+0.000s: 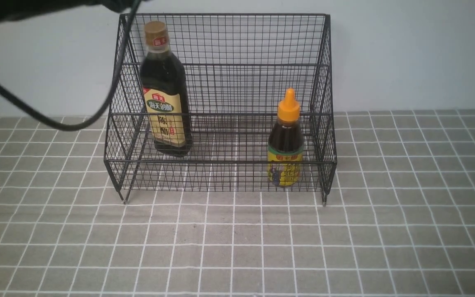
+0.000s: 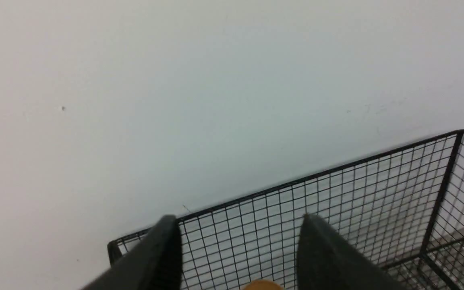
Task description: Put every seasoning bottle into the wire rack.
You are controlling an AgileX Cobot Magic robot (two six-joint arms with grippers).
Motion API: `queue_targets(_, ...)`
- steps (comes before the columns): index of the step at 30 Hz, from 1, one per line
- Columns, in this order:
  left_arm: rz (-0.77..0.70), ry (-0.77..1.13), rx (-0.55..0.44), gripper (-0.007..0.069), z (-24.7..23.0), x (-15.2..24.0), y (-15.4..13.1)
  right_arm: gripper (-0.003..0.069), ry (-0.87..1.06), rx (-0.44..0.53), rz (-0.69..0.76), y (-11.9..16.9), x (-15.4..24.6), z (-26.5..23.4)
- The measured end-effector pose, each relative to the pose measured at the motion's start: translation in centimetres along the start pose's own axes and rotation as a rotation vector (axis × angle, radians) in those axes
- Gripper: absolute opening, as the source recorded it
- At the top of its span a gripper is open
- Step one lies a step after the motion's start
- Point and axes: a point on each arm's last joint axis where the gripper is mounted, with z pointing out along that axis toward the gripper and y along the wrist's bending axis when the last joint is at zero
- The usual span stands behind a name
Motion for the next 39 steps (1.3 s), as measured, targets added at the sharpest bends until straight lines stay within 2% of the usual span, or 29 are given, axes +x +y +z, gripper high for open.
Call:
queue_targets(1, 0.005, 0.020, 0.017, 0.0262, -0.3, 0.0, -0.2, -0.0011, 0.000, 0.000, 0.000, 0.0, 0.0, 0.0)
queue_targets(2, 0.007, 0.072, 0.052, 0.0178, -0.7, 0.3, -0.5, -0.0011, 0.000, 0.000, 0.000, 0.0, 0.0, 0.0)
queue_targets(4, 0.014, 0.159, 0.105, 0.0082, -0.8, 1.0, -0.9, -0.0011, 0.000, 0.000, 0.000, 0.0, 0.0, 0.0)
queue_targets(5, 0.014, 0.184, 0.119, 0.0065, -0.9, 1.3, -1.1, -0.0011, 0.000, 0.000, 0.000, 0.0, 0.0, 0.0)
queue_targets(6, 0.017, 0.284, 0.176, 0.0022, -1.1, 2.2, -1.6, -0.0011, 0.000, 0.000, 0.000, 0.0, 0.0, 0.0)
queue_targets(8, 0.000, 0.392, 0.229, 0.0001, -1.2, 3.3, -2.0, -0.0011, 0.000, 0.000, 0.000, 0.0, 0.0, 0.0)
queue_targets(15, -0.102, 0.503, 0.231, -0.0007, 1.0, 5.7, -2.2, -0.0011, 0.000, 0.000, 0.000, 0.0, 0.0, 0.0)
queue_targets(25, -0.134, 0.547, 0.185, -0.0007, 6.0, 10.1, -1.9, -0.0011, 0.000, 0.000, 0.000, 0.0, 0.0, 0.0)
queue_targets(39, -0.141, 0.507, 0.135, -0.0007, 8.2, 11.7, -1.6, -0.0012, 0.000, 0.000, 0.000, 0.0, 0.0, 0.0)
